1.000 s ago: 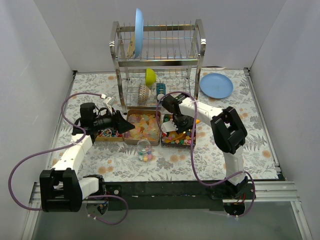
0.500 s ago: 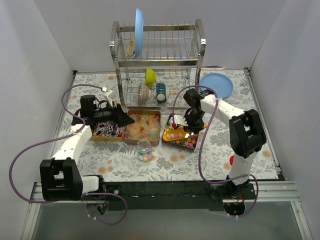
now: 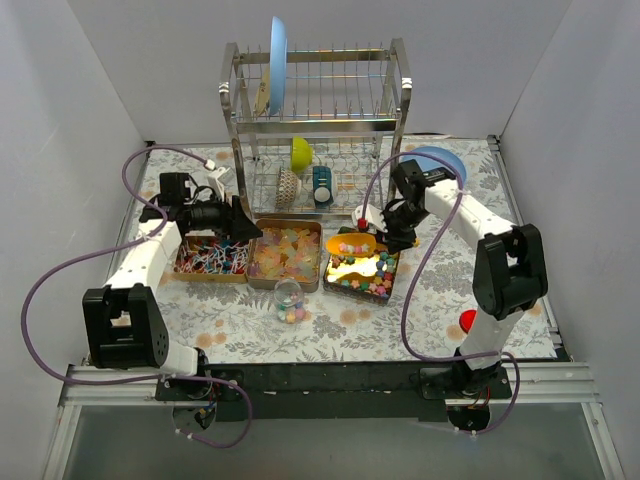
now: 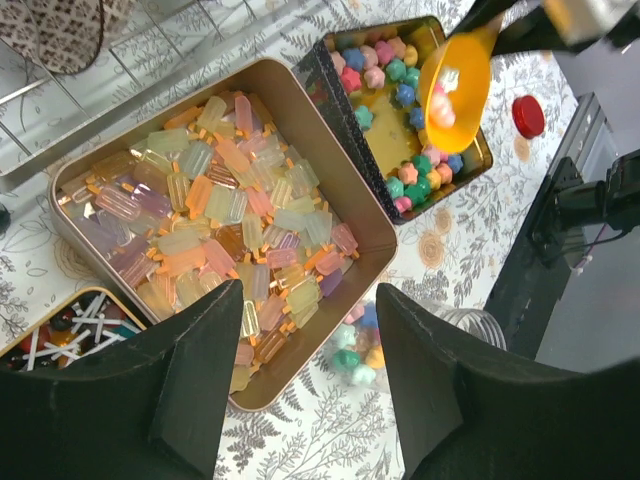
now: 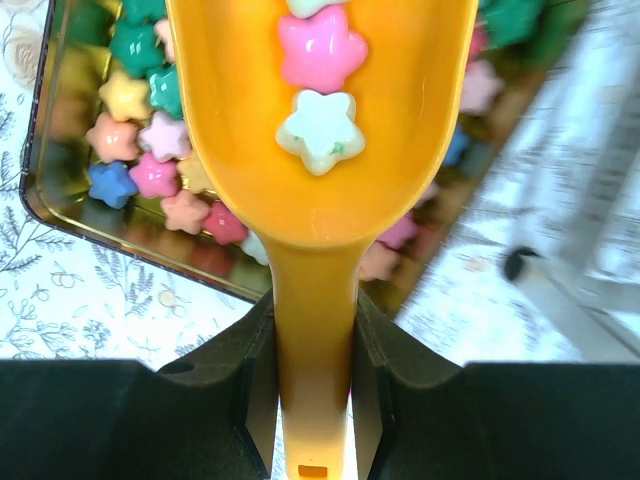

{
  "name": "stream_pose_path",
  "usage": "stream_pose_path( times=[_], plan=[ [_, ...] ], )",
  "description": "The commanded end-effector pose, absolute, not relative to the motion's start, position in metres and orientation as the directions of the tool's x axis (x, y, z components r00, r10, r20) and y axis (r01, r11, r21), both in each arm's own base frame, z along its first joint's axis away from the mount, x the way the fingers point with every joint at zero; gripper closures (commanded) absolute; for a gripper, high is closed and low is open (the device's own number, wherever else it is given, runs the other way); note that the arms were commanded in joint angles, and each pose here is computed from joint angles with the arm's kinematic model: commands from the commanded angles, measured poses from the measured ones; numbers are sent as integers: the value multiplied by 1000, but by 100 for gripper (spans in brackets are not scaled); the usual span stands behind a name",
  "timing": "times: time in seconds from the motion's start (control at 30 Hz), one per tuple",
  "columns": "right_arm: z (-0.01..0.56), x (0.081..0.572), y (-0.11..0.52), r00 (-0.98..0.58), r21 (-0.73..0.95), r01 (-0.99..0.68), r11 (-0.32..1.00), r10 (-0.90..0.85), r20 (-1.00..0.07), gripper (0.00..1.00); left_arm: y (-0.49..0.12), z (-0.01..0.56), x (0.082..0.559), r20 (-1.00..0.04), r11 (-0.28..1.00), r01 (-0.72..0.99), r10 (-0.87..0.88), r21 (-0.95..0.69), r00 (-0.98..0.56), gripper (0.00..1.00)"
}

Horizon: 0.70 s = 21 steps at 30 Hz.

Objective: Pack the candies
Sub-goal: Scoop the fake candies from the storage box, then place the fake candies in the packing bottle.

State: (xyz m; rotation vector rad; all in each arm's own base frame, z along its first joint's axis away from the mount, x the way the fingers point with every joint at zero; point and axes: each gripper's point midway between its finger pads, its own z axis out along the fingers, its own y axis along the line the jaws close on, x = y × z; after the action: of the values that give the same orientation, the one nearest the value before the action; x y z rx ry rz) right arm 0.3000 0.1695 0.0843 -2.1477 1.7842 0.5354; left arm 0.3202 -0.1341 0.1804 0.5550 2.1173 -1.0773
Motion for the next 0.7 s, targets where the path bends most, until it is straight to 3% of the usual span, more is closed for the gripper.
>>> stream_pose_path(
  times=[0.0,0.2,0.27,0.3,0.47,0.67],
  plan=[
    [157,304,193,218,-137,-976,-171,-817,-533,99,-130,183,302,-744,573,650,101,-499,-660,44],
    [184,288,204,273,-174,-960,-219,-869,-413,99,-124,166,286,-667,648,534,54,-543,-743,42],
    [186,283,207,316,-200,-944,-262,-890,-327,99,-120,166,286,-659,677,504,36,-537,-751,37],
    [187,281,208,335,-206,-937,-282,-894,-297,99,-121,168,285,-660,677,498,24,-542,-751,2],
    [192,276,217,410,-224,-899,-377,-903,-126,99,-119,177,279,-722,696,525,15,-489,-691,2],
    [207,281,243,466,-276,-854,-441,-884,-32,99,-111,166,274,-720,746,472,-14,-469,-693,2]
  ],
)
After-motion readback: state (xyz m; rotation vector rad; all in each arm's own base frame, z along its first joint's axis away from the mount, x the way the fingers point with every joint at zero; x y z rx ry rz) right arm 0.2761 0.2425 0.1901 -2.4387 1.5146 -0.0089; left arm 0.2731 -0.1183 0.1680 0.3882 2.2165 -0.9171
